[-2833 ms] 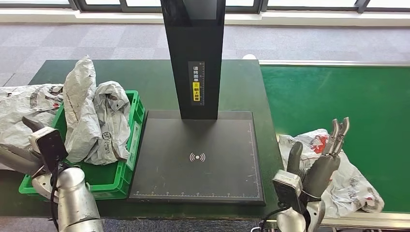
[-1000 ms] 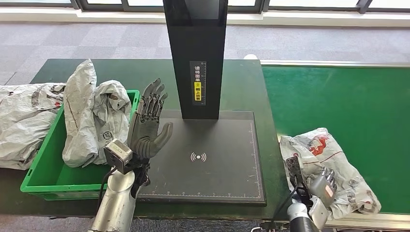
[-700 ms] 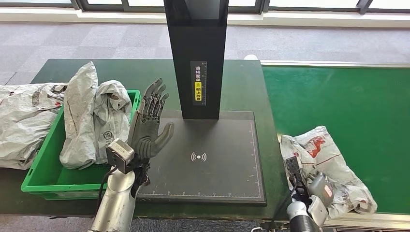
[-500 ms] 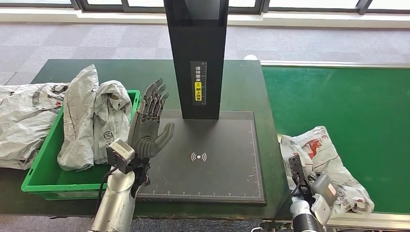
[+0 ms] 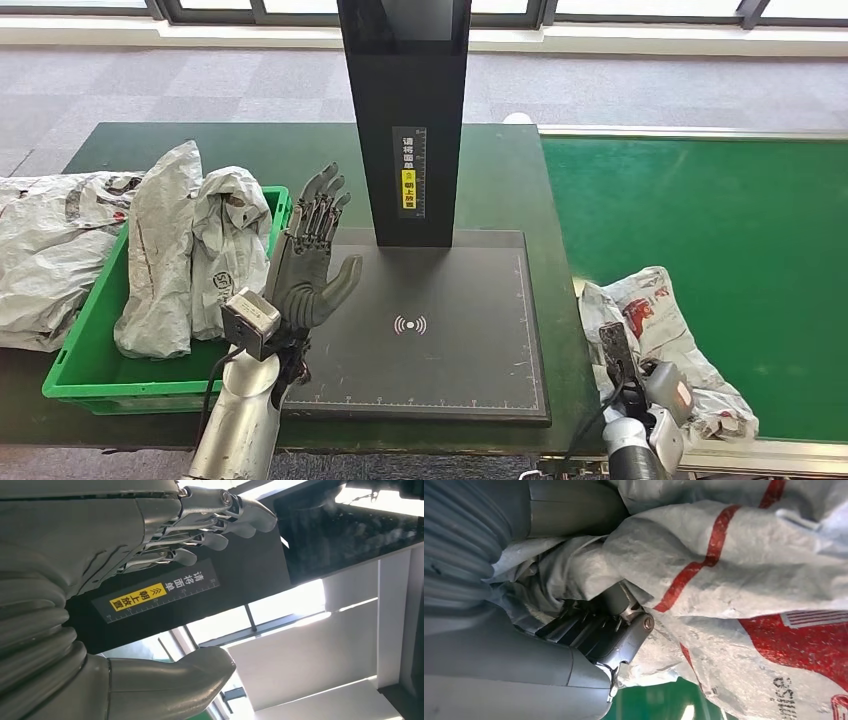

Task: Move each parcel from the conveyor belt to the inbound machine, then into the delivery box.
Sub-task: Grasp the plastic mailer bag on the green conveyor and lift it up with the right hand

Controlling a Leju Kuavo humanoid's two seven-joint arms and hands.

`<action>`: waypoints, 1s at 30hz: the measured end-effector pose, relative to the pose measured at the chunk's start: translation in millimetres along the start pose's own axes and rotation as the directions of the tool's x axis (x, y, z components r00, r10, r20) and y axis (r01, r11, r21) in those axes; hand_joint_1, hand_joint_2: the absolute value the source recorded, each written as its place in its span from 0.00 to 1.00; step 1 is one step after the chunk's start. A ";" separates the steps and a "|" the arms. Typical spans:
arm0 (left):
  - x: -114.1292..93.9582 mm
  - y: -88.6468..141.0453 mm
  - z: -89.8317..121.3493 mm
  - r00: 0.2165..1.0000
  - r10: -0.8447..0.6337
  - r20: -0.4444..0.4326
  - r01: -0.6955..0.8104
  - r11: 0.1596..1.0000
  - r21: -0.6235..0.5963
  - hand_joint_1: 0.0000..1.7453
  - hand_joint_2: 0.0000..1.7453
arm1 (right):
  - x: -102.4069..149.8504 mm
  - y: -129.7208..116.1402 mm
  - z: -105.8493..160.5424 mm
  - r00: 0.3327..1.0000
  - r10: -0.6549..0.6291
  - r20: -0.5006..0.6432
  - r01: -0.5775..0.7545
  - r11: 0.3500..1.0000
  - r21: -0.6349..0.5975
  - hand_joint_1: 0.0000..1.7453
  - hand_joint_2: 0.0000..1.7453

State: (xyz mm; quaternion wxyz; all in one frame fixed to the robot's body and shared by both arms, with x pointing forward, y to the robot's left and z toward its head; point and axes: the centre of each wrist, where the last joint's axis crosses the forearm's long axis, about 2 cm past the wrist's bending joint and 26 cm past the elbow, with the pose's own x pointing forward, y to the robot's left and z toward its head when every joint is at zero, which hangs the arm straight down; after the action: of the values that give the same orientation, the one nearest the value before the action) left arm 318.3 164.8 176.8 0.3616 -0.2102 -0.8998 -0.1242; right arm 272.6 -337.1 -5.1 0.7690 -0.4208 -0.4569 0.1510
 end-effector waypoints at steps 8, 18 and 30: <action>-0.9 -1.5 -0.5 1.000 0.007 -0.009 -0.007 1.000 -0.004 0.00 1.00 | 20.2 -9.9 18.5 0.895 -0.116 0.431 0.265 0.915 -0.304 1.00 1.00; -13.3 -6.4 5.8 0.998 0.034 -0.049 -0.035 0.999 -0.003 0.00 1.00 | 112.0 -77.3 47.7 0.641 0.054 0.765 0.503 0.724 -0.472 1.00 1.00; -19.8 -9.8 2.7 0.997 0.046 -0.063 -0.046 0.999 0.002 0.00 1.00 | 171.0 -78.5 78.2 0.414 0.016 0.910 0.635 0.711 -0.301 1.00 1.00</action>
State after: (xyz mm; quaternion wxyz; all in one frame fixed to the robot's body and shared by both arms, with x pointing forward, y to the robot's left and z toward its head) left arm 324.9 151.5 160.2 0.3924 -0.2268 -0.8830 -0.1220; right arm 287.5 -238.9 172.8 0.2611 -0.4082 -0.8743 0.0277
